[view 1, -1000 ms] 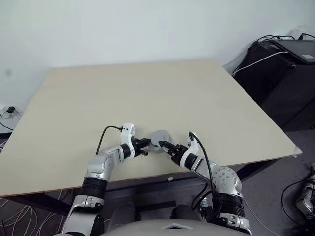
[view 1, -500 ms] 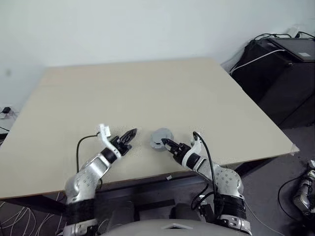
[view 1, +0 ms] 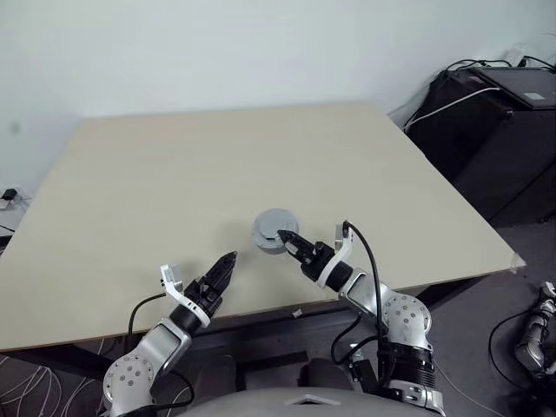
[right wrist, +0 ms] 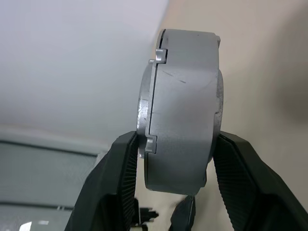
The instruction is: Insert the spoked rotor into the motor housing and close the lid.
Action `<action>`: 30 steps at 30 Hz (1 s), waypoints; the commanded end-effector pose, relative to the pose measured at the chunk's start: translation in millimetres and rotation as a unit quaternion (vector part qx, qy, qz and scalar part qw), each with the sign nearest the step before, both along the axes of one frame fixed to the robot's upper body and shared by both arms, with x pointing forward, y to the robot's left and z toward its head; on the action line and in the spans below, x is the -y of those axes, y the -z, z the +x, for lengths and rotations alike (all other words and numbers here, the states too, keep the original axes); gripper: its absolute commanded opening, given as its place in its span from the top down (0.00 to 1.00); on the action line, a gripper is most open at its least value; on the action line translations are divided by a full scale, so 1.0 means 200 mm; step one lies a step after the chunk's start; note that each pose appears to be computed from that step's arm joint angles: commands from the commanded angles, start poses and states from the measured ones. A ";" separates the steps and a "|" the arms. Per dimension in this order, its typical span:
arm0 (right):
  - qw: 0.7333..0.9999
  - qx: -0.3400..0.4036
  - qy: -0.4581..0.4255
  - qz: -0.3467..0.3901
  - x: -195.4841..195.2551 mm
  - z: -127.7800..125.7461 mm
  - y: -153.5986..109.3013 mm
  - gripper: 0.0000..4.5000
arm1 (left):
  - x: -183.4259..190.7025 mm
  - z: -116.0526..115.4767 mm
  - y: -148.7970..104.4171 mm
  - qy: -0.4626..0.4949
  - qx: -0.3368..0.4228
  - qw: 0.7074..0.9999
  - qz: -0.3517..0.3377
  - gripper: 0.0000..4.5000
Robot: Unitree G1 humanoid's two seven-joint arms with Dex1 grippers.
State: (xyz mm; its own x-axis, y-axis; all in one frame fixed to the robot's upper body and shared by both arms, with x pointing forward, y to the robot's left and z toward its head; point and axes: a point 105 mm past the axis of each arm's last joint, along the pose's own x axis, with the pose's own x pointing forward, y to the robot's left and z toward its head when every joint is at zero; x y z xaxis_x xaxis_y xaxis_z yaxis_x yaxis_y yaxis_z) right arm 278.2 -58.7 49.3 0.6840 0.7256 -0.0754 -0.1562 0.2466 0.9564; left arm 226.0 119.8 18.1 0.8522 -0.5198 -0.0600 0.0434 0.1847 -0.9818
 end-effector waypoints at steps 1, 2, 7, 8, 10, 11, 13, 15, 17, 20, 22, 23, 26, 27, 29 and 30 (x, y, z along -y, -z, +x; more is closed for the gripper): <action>0.998 0.052 -0.026 0.040 -0.07 0.00 -0.16 0.54 | 0.11 0.02 -0.10 -0.015 0.027 0.996 -0.085 0.00; 0.997 0.052 -0.033 0.042 -0.08 -0.01 -0.16 0.54 | 0.12 0.02 -0.10 -0.015 0.029 0.995 -0.091 0.00; 0.996 0.043 -0.070 0.043 -0.13 -0.06 -0.15 0.54 | 0.17 0.04 -0.14 -0.005 0.041 0.992 -0.118 0.00; 0.995 0.043 -0.075 0.044 -0.14 -0.07 -0.16 0.54 | 0.17 0.04 -0.14 -0.003 0.041 0.992 -0.122 0.00; 0.994 0.043 -0.085 0.050 -0.15 -0.08 -0.17 0.54 | 0.19 0.04 -0.14 -0.003 0.040 0.991 -0.129 0.00; 0.994 0.043 -0.089 0.052 -0.15 -0.09 -0.17 0.54 | 0.19 0.04 -0.14 -0.003 0.039 0.991 -0.131 0.00; 0.993 0.040 -0.097 0.052 -0.16 -0.10 -0.17 0.54 | 0.19 0.05 -0.15 -0.005 0.041 0.990 -0.137 0.00; 0.992 0.036 -0.105 0.053 -0.16 -0.11 -0.16 0.54 | 0.19 0.05 -0.15 -0.005 0.042 0.989 -0.139 0.00; 0.991 0.034 -0.117 0.055 -0.17 -0.13 -0.16 0.54 | 0.20 0.06 -0.15 -0.004 0.042 0.989 -0.141 0.00; 0.989 0.033 -0.129 0.061 -0.17 -0.15 -0.17 0.54 | 0.20 0.06 -0.16 -0.005 0.044 0.989 -0.144 0.00; 0.988 0.031 -0.135 0.066 -0.16 -0.16 -0.17 0.54 | 0.20 0.06 -0.16 -0.004 0.045 0.988 -0.146 0.00; 0.988 0.030 -0.137 0.067 -0.16 -0.17 -0.17 0.54 | 0.21 0.06 -0.16 -0.004 0.045 0.988 -0.147 0.00; 0.988 0.028 -0.139 0.067 -0.16 -0.17 -0.17 0.54 | 0.21 0.06 -0.16 -0.005 0.045 0.988 -0.148 0.00; 0.988 0.027 -0.137 0.067 -0.15 -0.17 -0.17 0.54 | 0.20 0.06 -0.16 -0.007 0.046 0.988 -0.148 0.00; 0.988 0.027 -0.135 0.066 -0.15 -0.16 -0.16 0.54 | 0.19 0.05 -0.17 -0.012 0.046 0.988 -0.149 0.00; 0.988 0.026 -0.134 0.066 -0.14 -0.16 -0.16 0.54 | 0.19 0.05 -0.17 -0.013 0.046 0.988 -0.150 0.00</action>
